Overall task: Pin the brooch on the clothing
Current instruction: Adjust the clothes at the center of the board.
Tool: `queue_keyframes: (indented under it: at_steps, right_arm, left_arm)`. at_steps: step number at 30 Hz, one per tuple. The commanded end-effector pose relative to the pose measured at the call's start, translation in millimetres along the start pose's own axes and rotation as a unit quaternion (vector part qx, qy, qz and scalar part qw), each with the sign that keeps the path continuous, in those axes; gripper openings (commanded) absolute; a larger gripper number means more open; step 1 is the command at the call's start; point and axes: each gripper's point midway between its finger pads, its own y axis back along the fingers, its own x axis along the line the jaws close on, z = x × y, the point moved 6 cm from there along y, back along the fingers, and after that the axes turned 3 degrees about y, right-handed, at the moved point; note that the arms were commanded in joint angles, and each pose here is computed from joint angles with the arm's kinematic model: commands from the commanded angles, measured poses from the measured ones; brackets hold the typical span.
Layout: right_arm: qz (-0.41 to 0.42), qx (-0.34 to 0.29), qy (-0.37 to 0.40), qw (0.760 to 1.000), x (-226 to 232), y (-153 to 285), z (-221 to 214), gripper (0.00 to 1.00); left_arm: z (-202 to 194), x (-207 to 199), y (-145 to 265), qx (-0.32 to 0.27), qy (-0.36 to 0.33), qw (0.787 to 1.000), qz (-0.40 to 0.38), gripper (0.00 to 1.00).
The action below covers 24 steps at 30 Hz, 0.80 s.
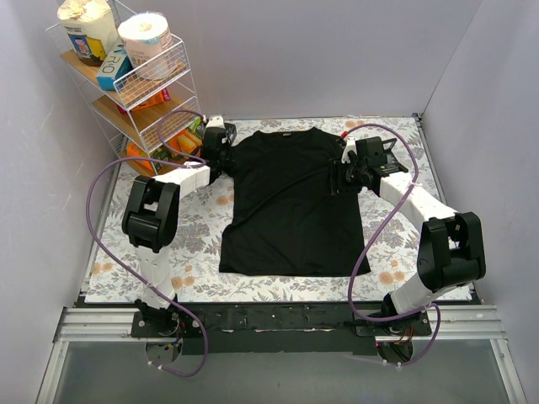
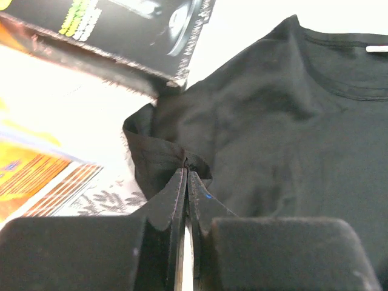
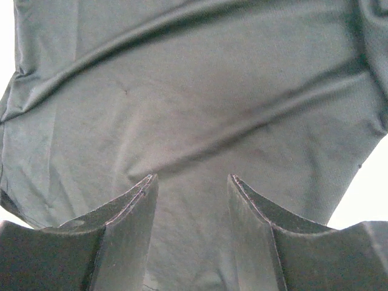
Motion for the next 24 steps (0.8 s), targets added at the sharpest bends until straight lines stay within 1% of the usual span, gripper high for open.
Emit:
queue_keyframes:
  at_steps: [1,3,4,6,7,8,14,15,16,17,19,21,22,24]
  right_arm:
    - [0.004,-0.015,0.014,1.000,6,9,3,0.57]
    - [0.007,-0.018,0.016,1.000,9,10,4,0.57]
    - [0.006,-0.016,0.016,1.000,8,10,2,0.57]
    - [0.007,-0.018,0.015,1.000,10,11,2,0.57]
    - [0.007,-0.019,0.015,1.000,10,11,3,0.57]
    - [0.006,-0.019,0.014,1.000,10,12,2,0.57]
    - [0.011,-0.035,0.013,0.999,17,21,8,0.57]
    - [0.011,-0.039,0.013,0.999,18,23,9,0.57]
    - [0.009,-0.043,0.014,0.999,18,26,10,0.57]
    - [0.007,-0.049,0.015,0.999,19,29,12,0.58]
    - [0.002,-0.052,0.016,0.999,20,32,13,0.59]
    - [0.000,-0.054,0.017,0.998,20,35,13,0.60]
    - [-0.001,-0.052,0.017,0.999,20,36,12,0.60]
    - [-0.001,-0.053,0.015,0.998,21,38,10,0.60]
  left_arm:
    - [8,18,19,-0.015,0.018,0.999,0.026,0.00]
    - [7,22,26,-0.015,0.024,0.999,0.029,0.00]
    - [-2,27,29,-0.006,0.022,0.999,0.035,0.00]
    - [-2,30,37,-0.009,0.027,0.999,0.038,0.00]
    - [-10,34,40,0.000,0.028,0.999,0.044,0.00]
    - [-8,35,44,-0.003,0.031,0.999,0.043,0.00]
    - [-27,52,54,0.023,0.038,0.997,0.071,0.00]
    - [-25,53,57,0.021,0.041,0.996,0.071,0.02]
    - [-26,54,58,0.023,0.040,0.996,0.070,0.06]
    - [-28,54,60,0.026,0.038,0.997,0.065,0.13]
    - [-25,52,65,0.024,0.034,0.997,0.057,0.22]
    - [-24,51,67,0.026,0.030,0.998,0.050,0.36]
    - [-20,50,71,0.021,0.028,0.998,0.046,0.50]
    - [-19,48,75,0.022,0.024,0.999,0.033,0.59]
